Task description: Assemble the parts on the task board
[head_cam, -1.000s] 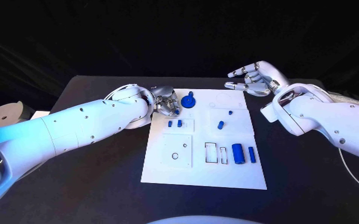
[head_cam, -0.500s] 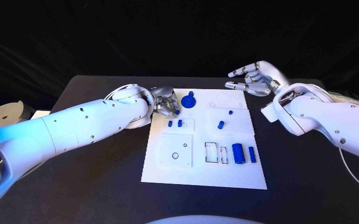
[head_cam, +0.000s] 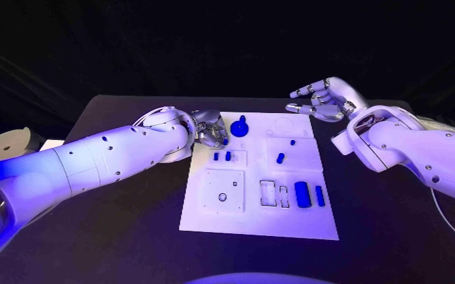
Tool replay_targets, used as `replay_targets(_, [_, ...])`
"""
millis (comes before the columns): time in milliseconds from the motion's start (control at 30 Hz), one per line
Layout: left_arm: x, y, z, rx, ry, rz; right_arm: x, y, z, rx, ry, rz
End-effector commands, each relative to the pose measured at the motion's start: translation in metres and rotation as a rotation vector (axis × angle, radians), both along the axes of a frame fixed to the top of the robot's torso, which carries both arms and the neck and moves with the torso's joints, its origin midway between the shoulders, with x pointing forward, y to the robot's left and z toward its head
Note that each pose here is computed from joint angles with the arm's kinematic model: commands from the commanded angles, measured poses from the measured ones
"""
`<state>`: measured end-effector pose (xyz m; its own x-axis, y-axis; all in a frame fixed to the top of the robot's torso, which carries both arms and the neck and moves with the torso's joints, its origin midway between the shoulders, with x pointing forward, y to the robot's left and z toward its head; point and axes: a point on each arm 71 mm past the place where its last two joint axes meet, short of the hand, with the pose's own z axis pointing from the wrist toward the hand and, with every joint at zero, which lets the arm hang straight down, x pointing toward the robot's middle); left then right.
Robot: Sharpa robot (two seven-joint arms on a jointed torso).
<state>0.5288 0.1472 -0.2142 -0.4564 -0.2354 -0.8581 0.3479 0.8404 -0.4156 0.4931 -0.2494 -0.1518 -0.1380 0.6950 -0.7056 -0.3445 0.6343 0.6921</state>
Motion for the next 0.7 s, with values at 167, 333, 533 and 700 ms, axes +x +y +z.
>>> replay_targets(167, [0.0007, 0.002, -0.0003, 0.008, -0.003, 0.007, 0.0, 0.001, -0.001, -0.005, 0.004, 0.011])
replay_targets(333, [0.0014, 0.004, -0.0002, 0.006, -0.008, 0.013, 0.0, 0.001, -0.001, -0.006, 0.006, 0.011])
replay_targets(533, [0.0024, 0.008, 0.0005, 0.001, -0.019, 0.025, 0.001, 0.0, -0.001, -0.007, 0.009, 0.008])
replay_targets(700, [0.0028, 0.013, 0.0025, -0.021, -0.037, 0.038, 0.001, -0.001, -0.002, -0.014, 0.019, 0.006])
